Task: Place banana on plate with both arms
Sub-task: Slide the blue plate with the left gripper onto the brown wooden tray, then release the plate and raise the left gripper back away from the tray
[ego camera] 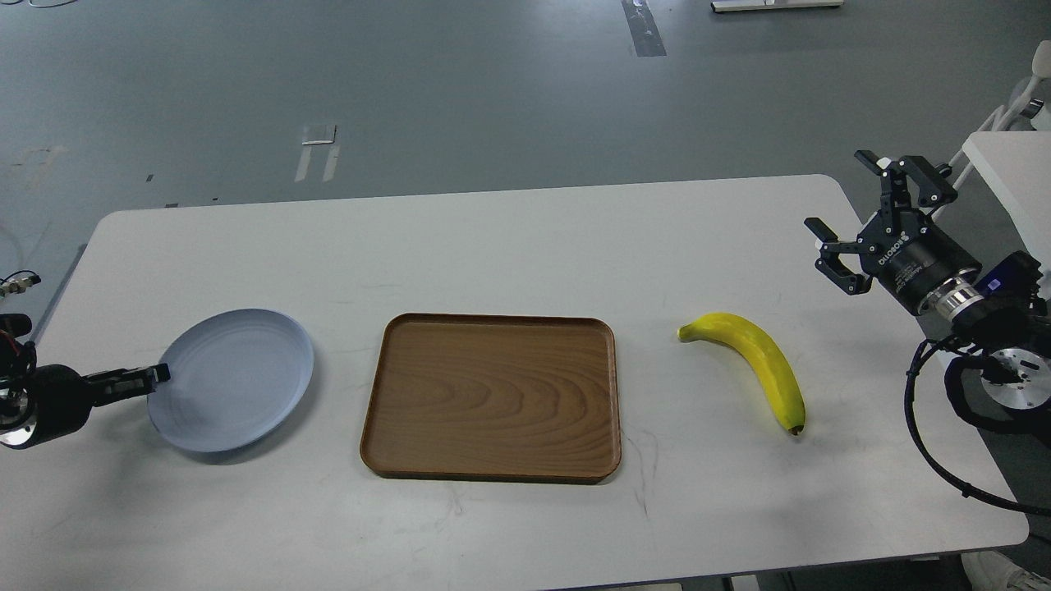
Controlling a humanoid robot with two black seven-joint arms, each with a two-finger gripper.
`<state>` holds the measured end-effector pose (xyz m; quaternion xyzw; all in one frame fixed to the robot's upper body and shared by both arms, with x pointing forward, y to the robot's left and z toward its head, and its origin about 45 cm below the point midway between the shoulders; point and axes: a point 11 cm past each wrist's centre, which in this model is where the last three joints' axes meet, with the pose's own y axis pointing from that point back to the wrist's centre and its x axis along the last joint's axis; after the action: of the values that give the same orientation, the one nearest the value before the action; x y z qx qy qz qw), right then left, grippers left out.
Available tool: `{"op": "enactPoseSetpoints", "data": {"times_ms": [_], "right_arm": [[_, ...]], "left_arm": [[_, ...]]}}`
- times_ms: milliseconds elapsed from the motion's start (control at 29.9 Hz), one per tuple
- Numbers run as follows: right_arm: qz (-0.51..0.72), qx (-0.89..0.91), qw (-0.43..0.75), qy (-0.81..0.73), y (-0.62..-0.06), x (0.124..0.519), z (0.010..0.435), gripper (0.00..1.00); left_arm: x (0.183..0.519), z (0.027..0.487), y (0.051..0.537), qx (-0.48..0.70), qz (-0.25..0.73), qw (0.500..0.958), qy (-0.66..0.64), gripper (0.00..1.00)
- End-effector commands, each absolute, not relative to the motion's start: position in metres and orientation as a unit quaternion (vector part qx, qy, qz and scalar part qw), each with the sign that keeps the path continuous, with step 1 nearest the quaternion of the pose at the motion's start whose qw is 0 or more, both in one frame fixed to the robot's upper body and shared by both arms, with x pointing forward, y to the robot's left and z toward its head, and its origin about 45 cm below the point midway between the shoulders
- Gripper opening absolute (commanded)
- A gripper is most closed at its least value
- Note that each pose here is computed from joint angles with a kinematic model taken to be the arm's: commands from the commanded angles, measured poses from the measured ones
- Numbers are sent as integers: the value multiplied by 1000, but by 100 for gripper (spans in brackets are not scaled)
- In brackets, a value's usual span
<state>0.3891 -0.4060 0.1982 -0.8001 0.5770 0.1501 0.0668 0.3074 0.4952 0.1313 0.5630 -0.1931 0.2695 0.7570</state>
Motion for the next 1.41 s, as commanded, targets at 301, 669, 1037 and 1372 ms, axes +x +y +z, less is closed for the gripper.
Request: {"op": "enactPoseSetpoints", "data": {"times_ms": [301,669,1037,1372], "right_arm": [[148,-799,66,579,-408,390,199,100],[137,-791,53,594,-429,385,204,100],[127,-776,29,618,-462,370,208,100],[126,-773,26,621,-467,367,209,100]], "left_arm": [[382,214,445,503,265,776,-271,0],[400,256,257,375,85,835,-394,0],[393,190,172,374,-16,838,-396,0],[407,148,179,426,-7,816,-391,0]]}}
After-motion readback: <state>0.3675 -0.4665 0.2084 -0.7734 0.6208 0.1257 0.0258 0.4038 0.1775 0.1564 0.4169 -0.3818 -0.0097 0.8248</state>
